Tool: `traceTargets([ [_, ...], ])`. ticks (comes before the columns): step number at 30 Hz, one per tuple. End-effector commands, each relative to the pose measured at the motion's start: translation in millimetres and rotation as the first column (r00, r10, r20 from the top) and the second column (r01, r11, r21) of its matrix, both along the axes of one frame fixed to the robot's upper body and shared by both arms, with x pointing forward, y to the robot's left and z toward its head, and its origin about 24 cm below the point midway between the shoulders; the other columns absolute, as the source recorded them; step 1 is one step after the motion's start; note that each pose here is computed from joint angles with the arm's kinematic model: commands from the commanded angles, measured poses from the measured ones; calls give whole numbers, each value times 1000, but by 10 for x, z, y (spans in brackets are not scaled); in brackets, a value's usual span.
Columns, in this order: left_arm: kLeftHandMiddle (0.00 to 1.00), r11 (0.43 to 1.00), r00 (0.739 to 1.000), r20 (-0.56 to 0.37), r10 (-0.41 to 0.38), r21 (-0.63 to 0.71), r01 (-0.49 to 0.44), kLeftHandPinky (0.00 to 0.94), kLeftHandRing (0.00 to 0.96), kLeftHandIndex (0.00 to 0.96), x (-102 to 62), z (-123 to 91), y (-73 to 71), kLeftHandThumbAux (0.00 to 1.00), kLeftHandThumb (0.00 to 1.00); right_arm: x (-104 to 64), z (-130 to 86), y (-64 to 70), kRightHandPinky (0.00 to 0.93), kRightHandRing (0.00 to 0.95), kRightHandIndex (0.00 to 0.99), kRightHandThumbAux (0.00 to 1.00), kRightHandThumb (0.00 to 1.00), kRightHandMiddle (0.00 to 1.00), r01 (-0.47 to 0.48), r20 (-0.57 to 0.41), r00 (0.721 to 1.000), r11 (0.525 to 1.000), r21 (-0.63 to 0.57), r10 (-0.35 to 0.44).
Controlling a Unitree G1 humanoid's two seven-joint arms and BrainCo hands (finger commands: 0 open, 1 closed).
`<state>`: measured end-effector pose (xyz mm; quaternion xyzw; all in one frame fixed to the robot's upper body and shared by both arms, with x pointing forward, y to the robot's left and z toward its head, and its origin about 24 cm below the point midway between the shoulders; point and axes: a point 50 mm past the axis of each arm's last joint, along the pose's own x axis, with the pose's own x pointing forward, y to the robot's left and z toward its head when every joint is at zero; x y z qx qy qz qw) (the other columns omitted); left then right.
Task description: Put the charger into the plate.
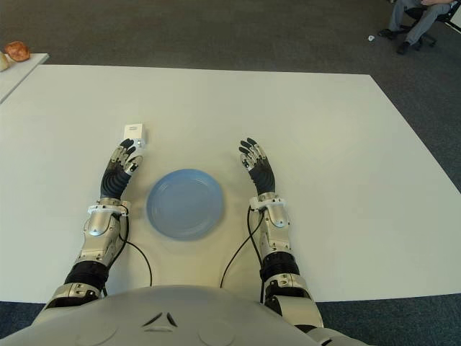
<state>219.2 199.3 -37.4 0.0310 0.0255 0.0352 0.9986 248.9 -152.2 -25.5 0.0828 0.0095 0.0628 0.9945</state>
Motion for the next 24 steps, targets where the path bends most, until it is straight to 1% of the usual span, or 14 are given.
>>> traceTargets([
  [1,32,1000,985,-169,22,-1,-22,52,28,0,-212,-273,40,552,0,-231,-316,15,126,138,117,608,0,177,15,-169,985,1000,15,-12],
  [2,33,1000,985,-173,25,4,-25,58,29,0,-206,-274,54,594,0,-227,-318,21,126,139,118,607,0,179,16,-171,985,1000,15,-13],
  [3,33,999,984,-174,33,12,-31,59,30,0,-194,-263,75,603,0,-225,-320,25,127,139,118,606,0,180,16,-173,985,1000,16,-13],
  [4,33,999,984,-174,38,18,-36,62,31,0,-186,-254,89,628,18,-223,-321,27,127,140,118,606,0,181,16,-173,985,1000,16,-13],
  [7,32,998,984,-169,51,32,-47,65,34,0,-162,-229,116,664,57,-219,-325,33,128,141,119,606,0,181,15,-175,984,1000,17,-12],
  [8,32,997,986,-155,66,50,-59,65,35,0,-125,-162,153,667,62,-216,-326,39,128,141,119,606,0,181,15,-176,984,1000,18,-11],
  [10,44,992,988,-115,101,88,-91,80,47,15,-51,23,237,693,138,-205,-326,58,128,140,116,607,0,178,15,-177,984,1000,23,-10],
  [11,47,989,988,-95,118,103,-109,83,50,18,-27,115,267,697,154,-201,-326,66,128,140,115,607,0,178,15,-177,984,1000,25,-11],
  [14,61,982,985,-78,156,117,-147,94,62,38,16,258,323,710,237,-191,-328,86,127,138,113,607,0,176,17,-180,984,999,27,-12],
  [16,69,977,980,-66,189,117,-181,104,69,49,82,355,380,715,292,-187,-330,100,124,136,111,604,0,174,19,-179,984,999,26,-14],
  [19,76,972,975,-63,215,113,-207,117,74,55,144,430,428,713,347,-183,-331,111,118,133,110,601,0,171,22,-178,984,999,25,-17],
  [22,81,964,968,-39,248,111,-242,125,80,58,311,588,568,701,393,-179,-334,134,115,132,107,597,0,170,29,-179,984,999,23,-24],
  [24,85,960,964,-24,263,108,-259,127,84,61,386,676,619,687,425,-178,-335,143,114,132,106,593,0,171,35,-181,983,999,22,-30],
])
